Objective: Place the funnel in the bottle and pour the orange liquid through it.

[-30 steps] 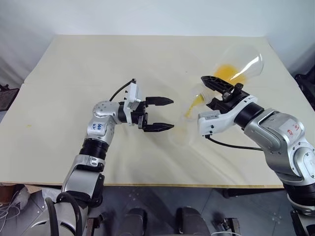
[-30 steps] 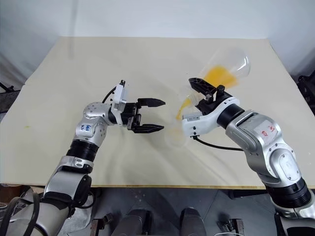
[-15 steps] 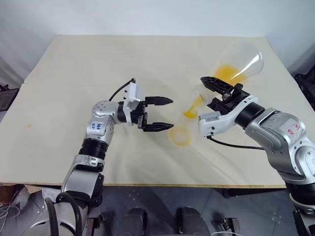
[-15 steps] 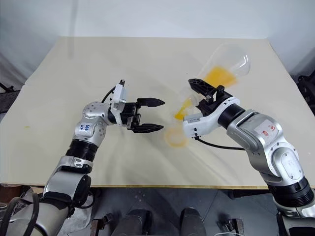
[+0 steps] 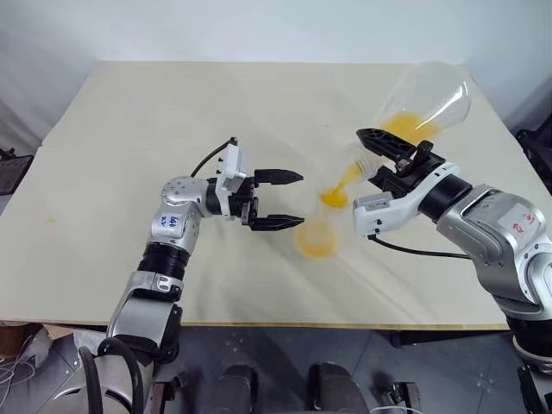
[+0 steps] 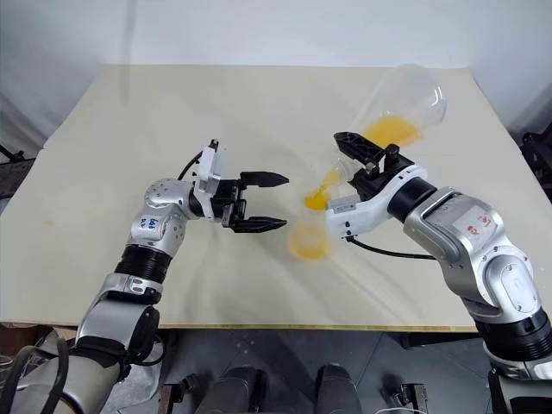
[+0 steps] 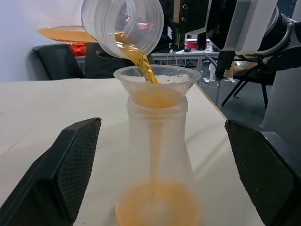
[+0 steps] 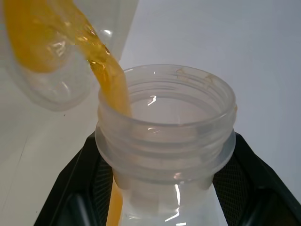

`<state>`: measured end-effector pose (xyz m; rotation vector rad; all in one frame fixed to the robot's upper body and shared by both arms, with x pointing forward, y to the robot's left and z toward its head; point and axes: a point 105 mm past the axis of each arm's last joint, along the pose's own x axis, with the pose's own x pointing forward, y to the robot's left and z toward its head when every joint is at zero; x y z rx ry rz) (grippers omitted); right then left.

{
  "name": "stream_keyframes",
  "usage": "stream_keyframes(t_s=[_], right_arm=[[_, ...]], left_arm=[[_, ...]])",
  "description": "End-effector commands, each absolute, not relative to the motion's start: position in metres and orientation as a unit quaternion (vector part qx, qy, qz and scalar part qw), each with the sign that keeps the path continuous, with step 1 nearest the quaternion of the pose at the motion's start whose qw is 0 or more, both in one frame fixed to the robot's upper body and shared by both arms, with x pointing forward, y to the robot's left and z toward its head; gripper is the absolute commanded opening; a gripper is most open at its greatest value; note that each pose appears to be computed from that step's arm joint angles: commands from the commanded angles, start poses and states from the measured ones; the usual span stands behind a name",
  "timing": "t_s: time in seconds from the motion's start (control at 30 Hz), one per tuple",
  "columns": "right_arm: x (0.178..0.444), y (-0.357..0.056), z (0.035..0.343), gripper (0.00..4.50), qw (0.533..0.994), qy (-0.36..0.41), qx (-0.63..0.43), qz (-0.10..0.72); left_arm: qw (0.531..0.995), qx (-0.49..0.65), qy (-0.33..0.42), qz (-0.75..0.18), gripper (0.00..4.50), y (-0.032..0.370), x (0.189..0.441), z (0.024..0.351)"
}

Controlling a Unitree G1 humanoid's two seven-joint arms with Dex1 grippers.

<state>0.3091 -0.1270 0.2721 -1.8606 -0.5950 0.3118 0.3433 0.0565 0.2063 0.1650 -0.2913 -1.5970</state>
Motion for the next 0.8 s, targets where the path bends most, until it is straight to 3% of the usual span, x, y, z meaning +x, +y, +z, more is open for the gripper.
stream_keyframes(t_s=[0.03, 0.8], right_arm=[[0.3024, -0.1293, 0.2926, 2.46, 0.534, -0.277, -0.793, 0.097], [0.3048, -0.1283, 0.2942, 2.46, 0.511, -0.287, -0.804, 0.096]], left_arm=[[0.680, 0.092, -0.151, -0.712, 4.50, 0.0580, 0.3407, 0.2203], [0.685, 0.093, -0.146, -0.708, 4.50, 0.0617, 0.3427, 0.2202]])
